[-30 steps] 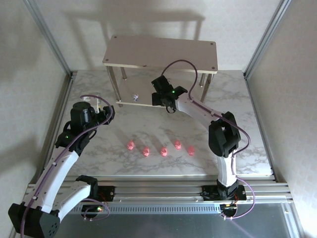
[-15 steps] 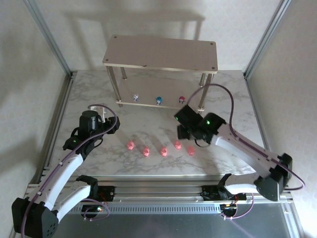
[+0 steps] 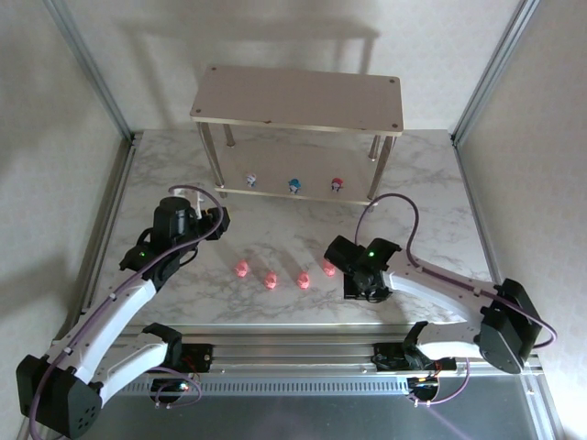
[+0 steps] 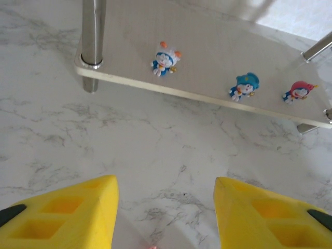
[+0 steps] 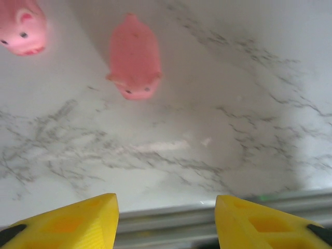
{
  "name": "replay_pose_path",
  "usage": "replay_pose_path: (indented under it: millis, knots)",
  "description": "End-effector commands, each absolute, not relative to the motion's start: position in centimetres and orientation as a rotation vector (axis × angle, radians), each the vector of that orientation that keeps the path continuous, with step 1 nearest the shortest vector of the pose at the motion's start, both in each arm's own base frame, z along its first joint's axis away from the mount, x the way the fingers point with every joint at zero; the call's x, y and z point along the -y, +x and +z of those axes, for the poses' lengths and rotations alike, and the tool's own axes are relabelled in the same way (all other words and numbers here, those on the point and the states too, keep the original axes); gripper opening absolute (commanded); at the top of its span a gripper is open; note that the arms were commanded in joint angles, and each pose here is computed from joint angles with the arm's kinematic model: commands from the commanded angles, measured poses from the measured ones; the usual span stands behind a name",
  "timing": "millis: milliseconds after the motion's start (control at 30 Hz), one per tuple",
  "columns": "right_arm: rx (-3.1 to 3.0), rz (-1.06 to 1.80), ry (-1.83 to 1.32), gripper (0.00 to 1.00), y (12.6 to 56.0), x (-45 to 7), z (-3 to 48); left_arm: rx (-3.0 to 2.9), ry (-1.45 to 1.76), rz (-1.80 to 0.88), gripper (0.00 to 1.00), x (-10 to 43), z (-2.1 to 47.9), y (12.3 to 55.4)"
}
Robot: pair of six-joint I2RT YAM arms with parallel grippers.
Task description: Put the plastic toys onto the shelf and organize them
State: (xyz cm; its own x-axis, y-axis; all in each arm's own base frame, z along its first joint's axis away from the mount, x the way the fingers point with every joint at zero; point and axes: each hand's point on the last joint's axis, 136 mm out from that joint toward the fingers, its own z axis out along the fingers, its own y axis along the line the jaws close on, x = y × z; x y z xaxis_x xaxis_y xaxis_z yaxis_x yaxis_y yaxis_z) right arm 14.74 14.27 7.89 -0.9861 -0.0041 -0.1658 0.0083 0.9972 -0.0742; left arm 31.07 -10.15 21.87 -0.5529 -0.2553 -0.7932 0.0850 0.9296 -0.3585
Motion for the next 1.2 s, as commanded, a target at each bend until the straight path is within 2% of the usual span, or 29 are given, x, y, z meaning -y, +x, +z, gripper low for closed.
replay_pose_path:
  millis: [0, 233, 767, 1067, 1133, 1167]
  knots:
    - [-2.951, -0.096, 0.010, 0.52, 15.9, -15.5, 6.7, -2.083, -0.126, -0.430, 0.51, 10.1, 23.5, 31.4]
    - [-2.928, -0.183, 0.071, 0.50, 17.9, -14.4, 5.0, -2.096, -0.124, -0.413, 0.51, 9.9, 23.1, 31.2]
    - [-2.973, -0.132, 0.076, 0.42, 20.2, -14.8, 2.5, -2.111, -0.130, -0.392, 0.51, 9.8, 22.6, 31.7]
    - [-2.962, -0.126, 0.017, 0.31, 21.0, -15.3, 1.9, -2.119, -0.122, -0.388, 0.50, 10.0, 22.5, 32.2]
    - [-2.948, -0.129, -0.008, 0.21, 21.3, -15.4, 2.1, -2.121, -0.120, -0.388, 0.50, 10.1, 22.5, 32.3]
    - [-2.940, -0.133, -0.015, 0.10, 21.4, -15.3, 2.2, -2.122, -0.120, -0.387, 0.50, 10.1, 22.5, 32.4]
